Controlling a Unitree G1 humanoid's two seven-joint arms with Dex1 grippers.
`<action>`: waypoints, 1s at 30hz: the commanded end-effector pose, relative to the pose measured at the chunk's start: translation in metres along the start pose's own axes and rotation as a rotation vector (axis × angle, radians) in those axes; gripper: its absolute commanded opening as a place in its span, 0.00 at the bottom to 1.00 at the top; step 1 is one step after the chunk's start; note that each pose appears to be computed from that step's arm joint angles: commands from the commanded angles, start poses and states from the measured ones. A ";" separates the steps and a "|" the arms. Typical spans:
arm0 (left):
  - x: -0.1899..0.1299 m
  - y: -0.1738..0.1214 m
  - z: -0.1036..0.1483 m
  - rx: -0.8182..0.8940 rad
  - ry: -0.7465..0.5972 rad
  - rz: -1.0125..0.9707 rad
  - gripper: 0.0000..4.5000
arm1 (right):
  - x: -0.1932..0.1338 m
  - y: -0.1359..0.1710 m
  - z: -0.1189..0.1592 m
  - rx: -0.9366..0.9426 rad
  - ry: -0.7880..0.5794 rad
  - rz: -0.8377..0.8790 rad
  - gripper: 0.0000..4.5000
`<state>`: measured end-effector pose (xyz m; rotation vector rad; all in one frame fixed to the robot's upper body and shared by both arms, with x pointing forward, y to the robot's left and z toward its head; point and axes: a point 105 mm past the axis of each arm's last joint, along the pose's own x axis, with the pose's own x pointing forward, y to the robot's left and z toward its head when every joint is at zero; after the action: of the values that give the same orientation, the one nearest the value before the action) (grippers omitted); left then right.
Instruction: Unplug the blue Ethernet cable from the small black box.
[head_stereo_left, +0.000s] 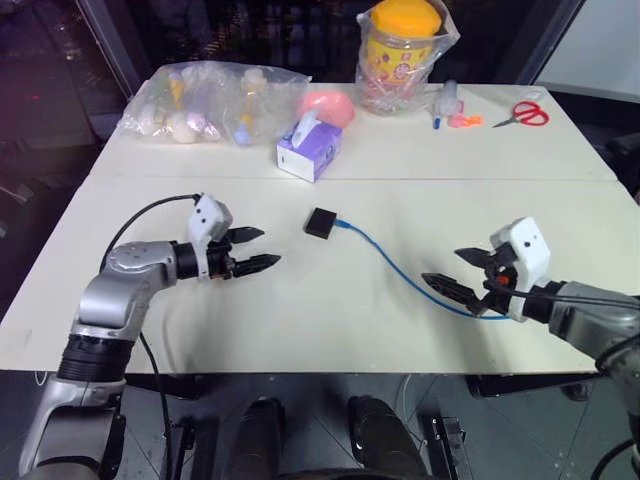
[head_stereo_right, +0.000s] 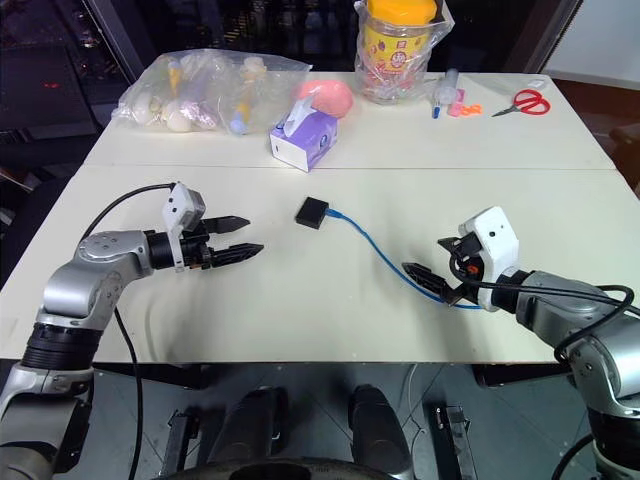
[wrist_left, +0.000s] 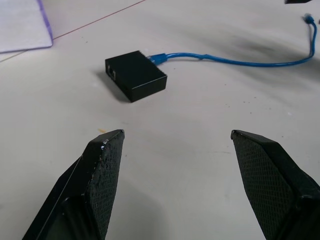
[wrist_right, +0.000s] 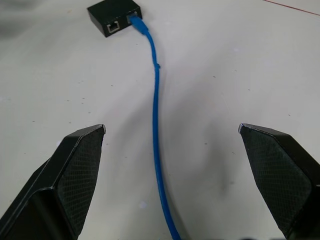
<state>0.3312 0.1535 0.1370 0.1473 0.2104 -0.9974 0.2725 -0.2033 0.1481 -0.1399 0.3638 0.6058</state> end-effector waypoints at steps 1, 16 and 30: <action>-0.002 0.008 0.018 0.001 -0.073 0.035 0.78 | 0.001 0.005 0.010 -0.044 -0.034 0.012 1.00; 0.006 0.009 0.022 0.024 -0.057 0.009 0.78 | 0.010 0.006 0.011 -0.046 -0.054 0.014 1.00; -0.023 0.028 0.060 0.187 0.081 -0.135 0.78 | 0.105 -0.001 0.053 -0.196 -0.033 0.173 1.00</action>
<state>0.3506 0.1735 0.1861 0.2877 0.2352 -1.1216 0.3588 -0.1424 0.1538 -0.2502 0.3079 0.7901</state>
